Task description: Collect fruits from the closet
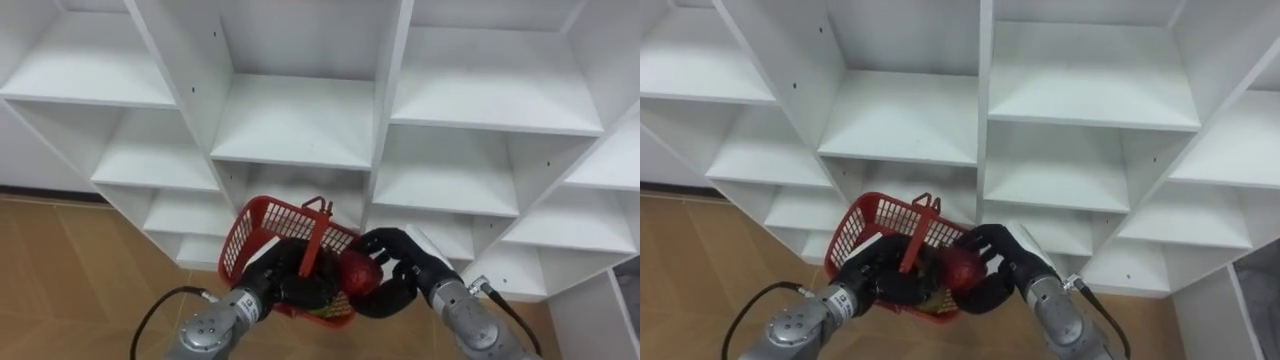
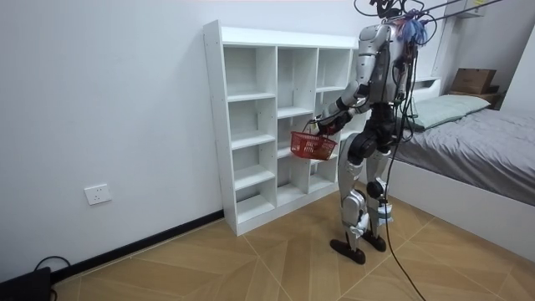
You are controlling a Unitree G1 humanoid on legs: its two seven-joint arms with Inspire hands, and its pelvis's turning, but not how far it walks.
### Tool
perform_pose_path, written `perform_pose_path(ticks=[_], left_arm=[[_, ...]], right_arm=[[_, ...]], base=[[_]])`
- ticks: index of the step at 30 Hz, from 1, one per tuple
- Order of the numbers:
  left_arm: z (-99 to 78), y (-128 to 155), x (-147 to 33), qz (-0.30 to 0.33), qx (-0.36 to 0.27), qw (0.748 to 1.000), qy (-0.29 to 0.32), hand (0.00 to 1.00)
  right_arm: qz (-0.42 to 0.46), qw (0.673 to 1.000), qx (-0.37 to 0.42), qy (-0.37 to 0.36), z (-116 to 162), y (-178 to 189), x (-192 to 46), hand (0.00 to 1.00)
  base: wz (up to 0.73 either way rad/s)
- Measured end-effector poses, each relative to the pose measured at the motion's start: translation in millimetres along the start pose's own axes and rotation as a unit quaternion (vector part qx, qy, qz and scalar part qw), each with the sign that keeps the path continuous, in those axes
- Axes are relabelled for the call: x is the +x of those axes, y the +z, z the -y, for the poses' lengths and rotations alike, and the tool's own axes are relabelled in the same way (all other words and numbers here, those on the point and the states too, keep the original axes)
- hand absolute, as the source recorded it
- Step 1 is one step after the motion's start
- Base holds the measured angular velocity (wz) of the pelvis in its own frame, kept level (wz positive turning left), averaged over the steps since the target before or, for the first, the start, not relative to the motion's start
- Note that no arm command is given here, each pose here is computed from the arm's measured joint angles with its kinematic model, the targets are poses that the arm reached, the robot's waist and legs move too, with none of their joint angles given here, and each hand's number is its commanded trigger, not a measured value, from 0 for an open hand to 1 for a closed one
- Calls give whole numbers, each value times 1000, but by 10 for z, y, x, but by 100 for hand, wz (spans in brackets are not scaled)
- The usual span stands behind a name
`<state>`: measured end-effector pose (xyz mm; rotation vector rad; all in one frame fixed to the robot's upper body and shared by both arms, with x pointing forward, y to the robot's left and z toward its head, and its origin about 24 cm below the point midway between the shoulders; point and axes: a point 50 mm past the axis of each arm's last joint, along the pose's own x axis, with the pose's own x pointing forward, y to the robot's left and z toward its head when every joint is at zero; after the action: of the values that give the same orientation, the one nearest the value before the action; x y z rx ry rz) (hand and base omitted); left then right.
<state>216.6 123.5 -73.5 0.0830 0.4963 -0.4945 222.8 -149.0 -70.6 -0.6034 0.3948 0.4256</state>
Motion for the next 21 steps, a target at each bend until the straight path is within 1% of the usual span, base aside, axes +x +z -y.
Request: perform_pose_path(ticks=[7, 11, 21], left_arm=[[-1, 74, -3, 14, 9, 1000, -14, 100], [42, 47, -11, 6, 21, 999, -42, 100], [78, 38, -11, 3, 25, 998, -63, 100]], right_arm=[[-22, 1000, -6, 7, -18, -84, 18, 100], [-37, 999, -5, 11, -36, -136, 34, 100], [-40, 998, -6, 39, -110, -137, 39, 100]], base=[[0], [0], [0]])
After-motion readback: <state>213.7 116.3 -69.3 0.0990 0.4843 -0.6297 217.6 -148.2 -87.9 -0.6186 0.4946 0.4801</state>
